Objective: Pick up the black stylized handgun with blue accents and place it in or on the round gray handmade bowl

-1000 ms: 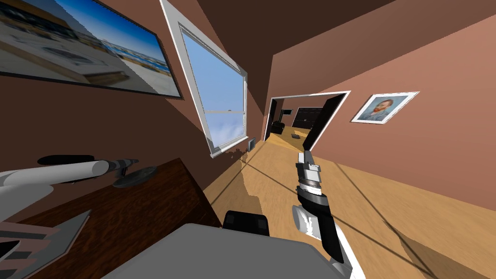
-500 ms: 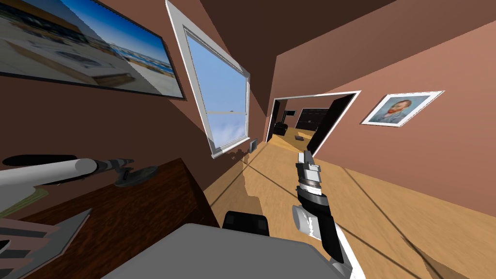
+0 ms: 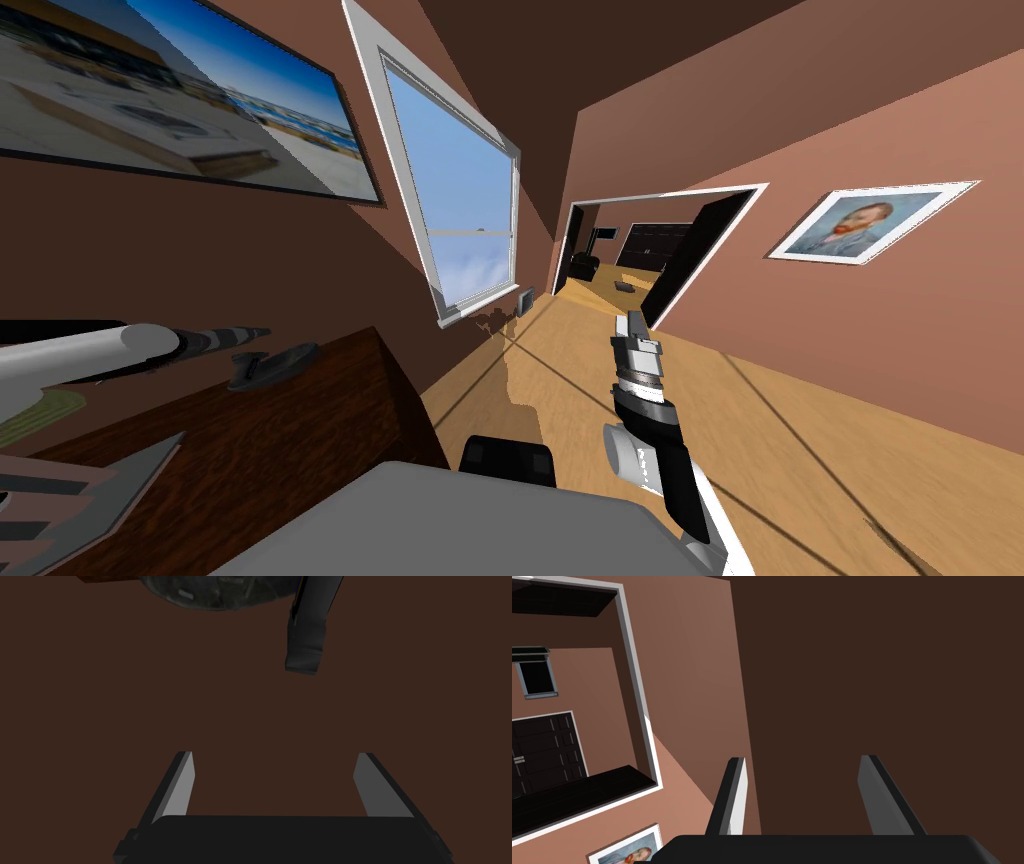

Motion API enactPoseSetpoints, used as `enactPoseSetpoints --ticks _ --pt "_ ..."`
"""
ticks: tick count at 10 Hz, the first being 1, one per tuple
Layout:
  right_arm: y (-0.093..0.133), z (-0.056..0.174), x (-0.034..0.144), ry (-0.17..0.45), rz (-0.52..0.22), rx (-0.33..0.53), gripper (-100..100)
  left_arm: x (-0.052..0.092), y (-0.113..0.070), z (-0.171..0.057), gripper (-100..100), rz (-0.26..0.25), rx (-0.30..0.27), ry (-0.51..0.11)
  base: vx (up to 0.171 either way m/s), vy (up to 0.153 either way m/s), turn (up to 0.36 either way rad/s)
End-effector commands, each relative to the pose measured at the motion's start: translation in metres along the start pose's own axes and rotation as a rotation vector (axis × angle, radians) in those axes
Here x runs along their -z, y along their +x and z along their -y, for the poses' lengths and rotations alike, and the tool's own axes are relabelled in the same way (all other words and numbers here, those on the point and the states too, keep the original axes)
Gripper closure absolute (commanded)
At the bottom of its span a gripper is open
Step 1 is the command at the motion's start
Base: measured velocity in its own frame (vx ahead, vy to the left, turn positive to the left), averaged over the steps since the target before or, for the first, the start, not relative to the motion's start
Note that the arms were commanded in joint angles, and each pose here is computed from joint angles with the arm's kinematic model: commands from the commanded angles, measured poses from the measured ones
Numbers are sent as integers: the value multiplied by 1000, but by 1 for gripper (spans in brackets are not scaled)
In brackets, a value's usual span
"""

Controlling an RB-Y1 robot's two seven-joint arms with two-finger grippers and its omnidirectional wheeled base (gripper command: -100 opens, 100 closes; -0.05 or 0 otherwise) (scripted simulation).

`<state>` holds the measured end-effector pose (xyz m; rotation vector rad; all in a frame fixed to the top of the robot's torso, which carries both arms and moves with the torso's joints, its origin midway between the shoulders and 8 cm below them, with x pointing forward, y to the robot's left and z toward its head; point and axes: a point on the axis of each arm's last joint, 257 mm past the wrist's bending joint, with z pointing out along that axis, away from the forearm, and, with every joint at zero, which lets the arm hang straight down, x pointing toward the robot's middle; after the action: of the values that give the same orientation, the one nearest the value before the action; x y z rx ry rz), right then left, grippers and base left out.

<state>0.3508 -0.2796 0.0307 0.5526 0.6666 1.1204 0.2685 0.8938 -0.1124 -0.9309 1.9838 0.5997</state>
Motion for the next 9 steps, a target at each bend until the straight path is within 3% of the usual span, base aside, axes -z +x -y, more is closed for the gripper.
enactPoseSetpoints --ticks 1,2,9 --pt "0 0 0 0 0 0 0 2 -2 0 -100 0 -14 11 73 -30 52" --pt "0 0 0 0 0 0 0 5 -6 -5 -100 0 2 16 75 -26 87" --pt "0 0 0 0 0 0 0 12 -17 -7 -100 14 -42 59 56 -22 50"
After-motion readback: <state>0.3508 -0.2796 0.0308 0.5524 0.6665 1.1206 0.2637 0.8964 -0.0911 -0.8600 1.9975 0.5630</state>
